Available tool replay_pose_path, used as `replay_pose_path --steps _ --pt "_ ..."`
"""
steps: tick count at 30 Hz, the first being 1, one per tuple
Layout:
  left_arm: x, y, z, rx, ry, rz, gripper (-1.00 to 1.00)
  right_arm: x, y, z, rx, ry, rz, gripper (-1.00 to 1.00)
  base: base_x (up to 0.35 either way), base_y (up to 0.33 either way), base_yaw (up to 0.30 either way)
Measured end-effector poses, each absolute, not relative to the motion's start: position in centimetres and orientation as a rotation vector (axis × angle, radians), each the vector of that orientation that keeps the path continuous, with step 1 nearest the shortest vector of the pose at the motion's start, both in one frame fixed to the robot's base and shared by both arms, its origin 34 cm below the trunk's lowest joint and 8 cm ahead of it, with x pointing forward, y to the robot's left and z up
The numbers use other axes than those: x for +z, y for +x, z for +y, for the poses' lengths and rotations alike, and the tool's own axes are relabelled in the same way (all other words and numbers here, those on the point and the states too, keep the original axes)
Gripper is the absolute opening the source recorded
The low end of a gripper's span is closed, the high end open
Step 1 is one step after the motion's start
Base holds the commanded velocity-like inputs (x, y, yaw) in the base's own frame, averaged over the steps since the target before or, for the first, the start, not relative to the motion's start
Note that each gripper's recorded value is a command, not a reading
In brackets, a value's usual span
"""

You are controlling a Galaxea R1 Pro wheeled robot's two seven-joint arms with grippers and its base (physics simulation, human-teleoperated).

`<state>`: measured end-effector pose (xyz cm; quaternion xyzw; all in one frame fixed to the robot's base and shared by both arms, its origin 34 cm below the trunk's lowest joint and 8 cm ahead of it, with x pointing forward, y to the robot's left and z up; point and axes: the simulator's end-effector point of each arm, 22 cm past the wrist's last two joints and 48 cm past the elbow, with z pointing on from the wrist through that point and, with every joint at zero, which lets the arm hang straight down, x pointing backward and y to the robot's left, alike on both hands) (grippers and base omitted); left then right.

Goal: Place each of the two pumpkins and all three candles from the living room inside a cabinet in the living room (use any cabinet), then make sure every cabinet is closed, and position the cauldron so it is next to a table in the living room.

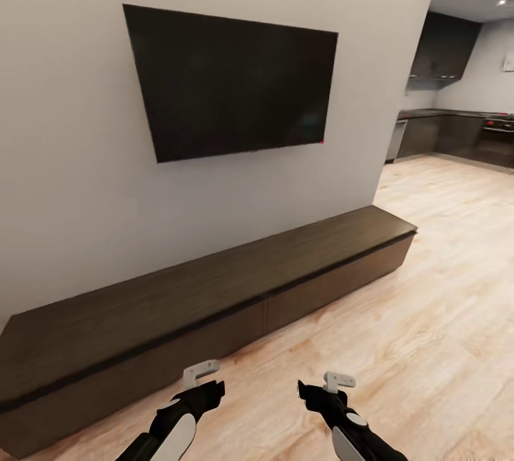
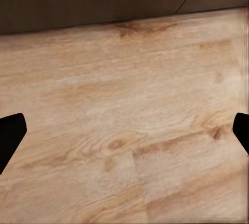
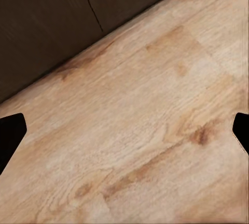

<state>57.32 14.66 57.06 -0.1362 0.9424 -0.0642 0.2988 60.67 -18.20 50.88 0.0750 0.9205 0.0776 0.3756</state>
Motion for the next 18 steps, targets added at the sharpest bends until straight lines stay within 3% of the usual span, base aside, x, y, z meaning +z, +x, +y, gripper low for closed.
replay_pose_path --steps 18 --pt "61.0 57.8 14.8 -0.168 -0.361 2.491 1.00 55.1 61.4 -18.4 0.197 0.189 2.339 1.00 0.000 0.000 -0.248"
